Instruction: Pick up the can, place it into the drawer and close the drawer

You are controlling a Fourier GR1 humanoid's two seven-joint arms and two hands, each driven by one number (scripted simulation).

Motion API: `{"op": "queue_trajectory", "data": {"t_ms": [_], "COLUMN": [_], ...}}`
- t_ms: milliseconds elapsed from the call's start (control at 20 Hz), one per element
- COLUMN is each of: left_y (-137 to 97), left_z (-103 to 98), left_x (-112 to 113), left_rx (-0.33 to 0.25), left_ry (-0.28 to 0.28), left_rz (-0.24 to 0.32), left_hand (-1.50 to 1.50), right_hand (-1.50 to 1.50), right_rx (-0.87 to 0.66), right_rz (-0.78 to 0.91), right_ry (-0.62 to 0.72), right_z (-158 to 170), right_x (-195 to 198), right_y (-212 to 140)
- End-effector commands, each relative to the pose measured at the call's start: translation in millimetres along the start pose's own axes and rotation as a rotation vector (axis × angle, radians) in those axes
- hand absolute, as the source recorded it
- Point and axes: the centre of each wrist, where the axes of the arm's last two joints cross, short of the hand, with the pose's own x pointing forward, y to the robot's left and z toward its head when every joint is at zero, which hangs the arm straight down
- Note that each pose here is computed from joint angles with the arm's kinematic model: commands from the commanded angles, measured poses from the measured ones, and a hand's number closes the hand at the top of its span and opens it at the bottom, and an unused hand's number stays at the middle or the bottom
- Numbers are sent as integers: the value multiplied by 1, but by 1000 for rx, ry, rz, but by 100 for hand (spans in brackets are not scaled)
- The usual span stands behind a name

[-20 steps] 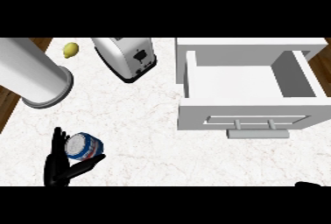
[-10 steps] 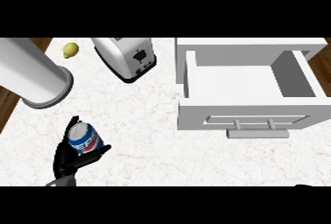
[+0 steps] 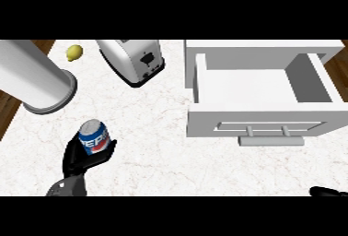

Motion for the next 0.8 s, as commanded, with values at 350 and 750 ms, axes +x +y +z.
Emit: {"op": "queue_trajectory", "data": {"t_ms": [350,750], "left_y": [-89,-151], "left_z": [-63,-97], "left_x": [27,87], "left_rx": [-186,-278], "left_ry": [-50,-76], "left_rz": [25,48], "left_hand": [150,150], "right_hand": [-150,-150], "right_rx": [-16,-23], "right_rz": [-8,15], "right_ry": [-15,-6], "right_z": [-13,-8], "right_x": [-9,9], "right_y": [-8,9]}}
